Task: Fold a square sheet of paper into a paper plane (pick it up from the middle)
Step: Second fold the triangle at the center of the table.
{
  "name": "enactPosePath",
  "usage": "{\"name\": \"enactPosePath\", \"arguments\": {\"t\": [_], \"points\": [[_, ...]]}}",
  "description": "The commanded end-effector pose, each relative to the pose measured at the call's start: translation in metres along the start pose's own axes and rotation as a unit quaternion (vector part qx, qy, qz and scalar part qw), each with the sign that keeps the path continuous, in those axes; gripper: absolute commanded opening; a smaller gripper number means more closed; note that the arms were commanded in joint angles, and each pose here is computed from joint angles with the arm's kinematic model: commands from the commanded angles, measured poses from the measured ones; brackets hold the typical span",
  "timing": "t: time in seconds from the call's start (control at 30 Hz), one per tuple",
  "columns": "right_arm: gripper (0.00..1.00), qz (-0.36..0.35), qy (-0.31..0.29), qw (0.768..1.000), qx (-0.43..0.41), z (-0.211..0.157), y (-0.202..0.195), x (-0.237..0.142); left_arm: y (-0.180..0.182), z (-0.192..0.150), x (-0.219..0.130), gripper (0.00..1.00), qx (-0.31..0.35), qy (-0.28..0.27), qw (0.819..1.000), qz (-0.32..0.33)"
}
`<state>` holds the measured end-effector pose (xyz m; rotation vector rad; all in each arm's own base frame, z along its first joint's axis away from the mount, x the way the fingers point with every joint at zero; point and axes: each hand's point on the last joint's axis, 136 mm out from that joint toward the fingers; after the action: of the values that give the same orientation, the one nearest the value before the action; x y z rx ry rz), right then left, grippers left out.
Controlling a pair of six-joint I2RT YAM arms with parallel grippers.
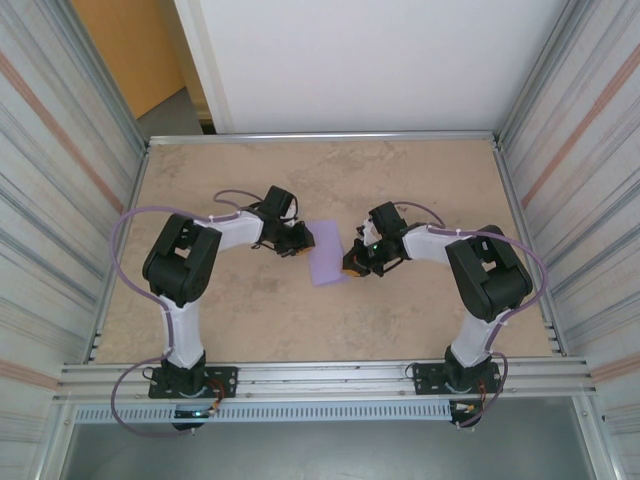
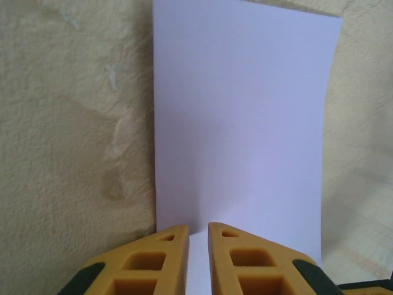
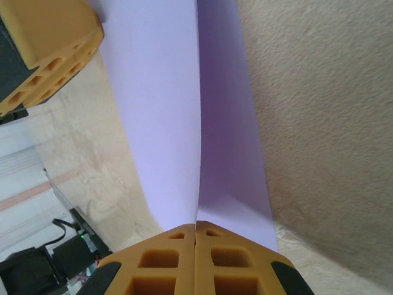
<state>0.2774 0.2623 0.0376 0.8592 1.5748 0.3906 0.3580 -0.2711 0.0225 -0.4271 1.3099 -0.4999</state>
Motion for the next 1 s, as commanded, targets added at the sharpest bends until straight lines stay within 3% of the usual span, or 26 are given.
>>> {"name": "enactPosePath", "arguments": {"t": [0.0, 0.33, 0.97], "points": [[0.00, 0.027, 0.004, 1.000, -0.008, 0.003, 0.024, -0.002, 0.013, -0.011, 0.005, 0.18, -0.007, 0.023, 0.999, 0.029], [0.01, 0.039, -0.002, 0.999, -0.024, 0.018, 0.048, 0.018, 0.016, -0.014, 0.007, 0.18, -0.011, 0.029, 0.999, 0.032], [0.01, 0.031, -0.003, 0.999, -0.029, 0.028, 0.049, 0.040, 0.019, -0.018, 0.008, 0.17, -0.017, 0.033, 0.999, 0.034]]}}
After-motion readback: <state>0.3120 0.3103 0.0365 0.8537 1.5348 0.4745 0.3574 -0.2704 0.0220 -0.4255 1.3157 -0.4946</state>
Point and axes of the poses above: each hand's point on the last joint's axis, 136 mm out from that joint toward the fingers, its own x axis out along the fingers, its own y axis along the line the jaws close on, z = x × y, and after that the axes turned 12 degrees about x, right-handed
